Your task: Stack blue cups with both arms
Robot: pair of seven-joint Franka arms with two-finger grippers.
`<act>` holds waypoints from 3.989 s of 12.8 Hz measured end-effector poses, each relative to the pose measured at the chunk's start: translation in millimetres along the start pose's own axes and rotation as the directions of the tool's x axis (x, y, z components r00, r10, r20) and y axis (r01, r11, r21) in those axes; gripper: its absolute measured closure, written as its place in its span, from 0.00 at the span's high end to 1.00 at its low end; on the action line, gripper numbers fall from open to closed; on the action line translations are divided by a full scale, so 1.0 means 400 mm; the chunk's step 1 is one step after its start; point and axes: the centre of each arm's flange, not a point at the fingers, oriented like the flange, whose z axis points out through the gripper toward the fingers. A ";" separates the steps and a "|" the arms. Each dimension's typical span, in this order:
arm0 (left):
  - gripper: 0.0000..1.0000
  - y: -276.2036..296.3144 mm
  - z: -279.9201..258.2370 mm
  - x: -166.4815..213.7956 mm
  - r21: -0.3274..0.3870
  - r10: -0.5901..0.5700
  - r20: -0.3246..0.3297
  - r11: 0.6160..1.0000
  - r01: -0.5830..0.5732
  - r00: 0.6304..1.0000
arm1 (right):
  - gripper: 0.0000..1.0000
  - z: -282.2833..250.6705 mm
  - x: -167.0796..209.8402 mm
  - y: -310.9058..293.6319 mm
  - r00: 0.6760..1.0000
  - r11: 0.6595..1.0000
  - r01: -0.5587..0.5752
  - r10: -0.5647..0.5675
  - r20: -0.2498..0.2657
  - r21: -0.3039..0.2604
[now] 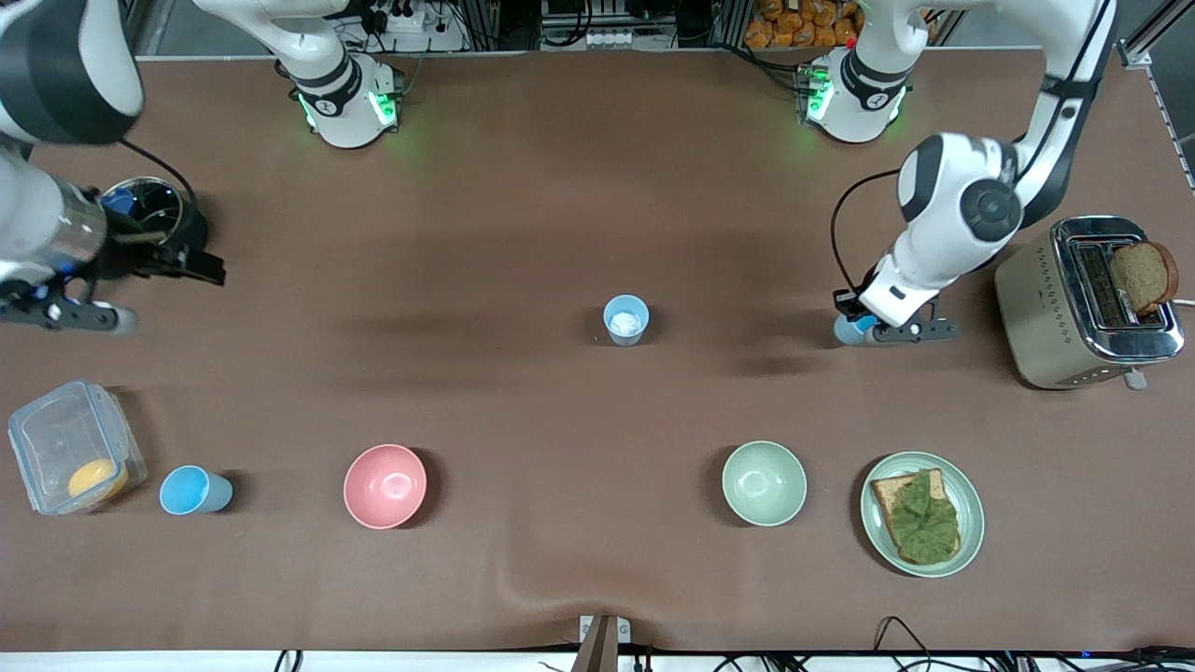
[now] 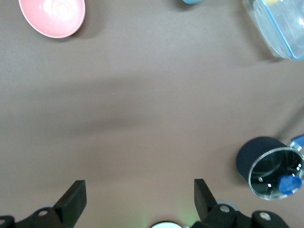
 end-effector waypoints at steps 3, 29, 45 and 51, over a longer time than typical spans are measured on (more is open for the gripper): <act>0.01 0.145 -0.139 0.002 -0.015 0.090 -0.061 0.996 -0.091 0.994 | 1.00 -0.016 -0.011 0.045 1.000 1.000 -0.028 0.028 -0.010 0.006; 0.01 0.804 -0.022 -0.131 -0.242 0.099 0.051 0.967 -0.084 0.994 | 1.00 -0.133 -0.042 0.123 0.989 1.000 0.003 0.001 -0.149 0.024; 0.13 0.801 0.012 -0.101 -0.236 0.102 -0.016 0.966 -0.103 0.995 | 1.00 -0.129 -0.044 0.143 0.991 1.000 -0.011 0.015 -0.136 0.025; 0.80 0.774 -0.012 -0.061 -0.204 0.112 -0.077 0.971 -0.126 0.991 | 1.00 -0.128 -0.044 0.143 0.991 1.000 -0.012 0.015 -0.133 0.025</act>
